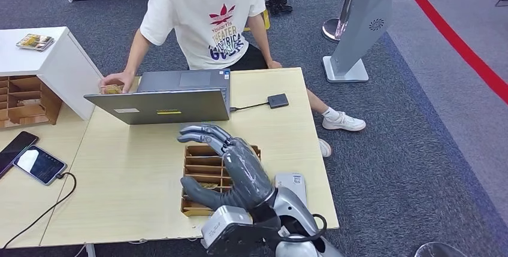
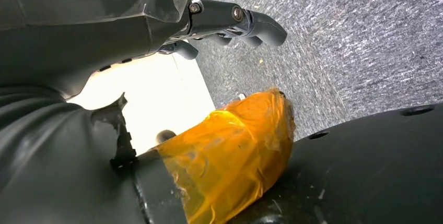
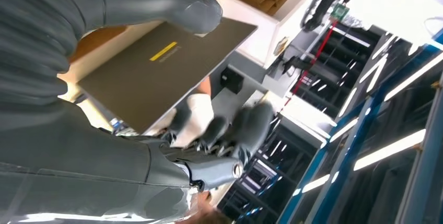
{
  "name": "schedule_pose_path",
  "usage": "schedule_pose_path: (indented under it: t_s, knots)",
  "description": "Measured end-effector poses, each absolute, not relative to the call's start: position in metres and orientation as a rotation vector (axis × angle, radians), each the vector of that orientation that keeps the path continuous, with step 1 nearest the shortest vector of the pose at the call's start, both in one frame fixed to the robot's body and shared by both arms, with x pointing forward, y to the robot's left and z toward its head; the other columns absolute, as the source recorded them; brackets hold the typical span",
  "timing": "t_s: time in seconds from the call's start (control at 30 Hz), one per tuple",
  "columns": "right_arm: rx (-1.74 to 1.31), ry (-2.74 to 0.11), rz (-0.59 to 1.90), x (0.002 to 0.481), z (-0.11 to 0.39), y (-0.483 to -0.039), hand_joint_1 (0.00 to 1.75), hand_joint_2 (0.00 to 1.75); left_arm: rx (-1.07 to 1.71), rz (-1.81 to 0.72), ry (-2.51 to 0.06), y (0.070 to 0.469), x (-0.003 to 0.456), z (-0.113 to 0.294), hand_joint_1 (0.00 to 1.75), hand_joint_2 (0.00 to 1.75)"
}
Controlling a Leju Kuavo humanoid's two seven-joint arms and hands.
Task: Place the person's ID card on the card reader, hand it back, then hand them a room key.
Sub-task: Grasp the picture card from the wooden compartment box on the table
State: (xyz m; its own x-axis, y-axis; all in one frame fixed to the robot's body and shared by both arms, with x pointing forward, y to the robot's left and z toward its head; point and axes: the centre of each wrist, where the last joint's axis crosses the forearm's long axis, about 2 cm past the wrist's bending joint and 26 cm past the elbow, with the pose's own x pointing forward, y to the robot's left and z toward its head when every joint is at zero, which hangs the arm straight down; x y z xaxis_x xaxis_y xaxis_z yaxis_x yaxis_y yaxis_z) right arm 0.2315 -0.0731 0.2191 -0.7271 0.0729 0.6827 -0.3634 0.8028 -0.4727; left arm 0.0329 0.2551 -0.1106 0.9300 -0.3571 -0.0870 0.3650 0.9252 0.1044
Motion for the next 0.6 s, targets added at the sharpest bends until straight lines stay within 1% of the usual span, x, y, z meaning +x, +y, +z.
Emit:
schedule_pose_path:
  t_s: [0.23,0.4,0.43,0.47,0.53,0.57,0.6]
  knots:
    - [0.103,-2.233,0.776,0.215,0.196,-0.09,1.75,1.75,0.12,-0.335,0.066,0.253,0.032,-0.11,0.0,0.0]
    - [0.047,-2.201,0.851,0.206,0.178,-0.098,1.75,1.75,0.121,-0.314,0.064,0.252,0.031,-0.11,0.0,0.0]
    - [0.043,-2.193,0.877,0.205,0.174,-0.1,1.67,1.75,0.121,-0.31,0.064,0.251,0.03,-0.11,0.0,0.0]
    - [0.04,-2.186,0.903,0.204,0.17,-0.101,1.37,1.75,0.121,-0.307,0.064,0.251,0.03,-0.11,0.0,0.0]
    - [0.034,-2.172,0.956,0.202,0.162,-0.101,0.64,1.75,0.121,-0.302,0.064,0.251,0.03,-0.11,0.0,0.0]
    - [0.028,-2.165,0.987,0.201,0.158,-0.101,0.32,1.75,0.121,-0.299,0.064,0.251,0.03,-0.11,0.0,0.0]
    - [0.019,-2.157,1.022,0.2,0.154,-0.1,0.24,1.75,0.121,-0.296,0.064,0.251,0.03,-0.11,0.0,0.0]
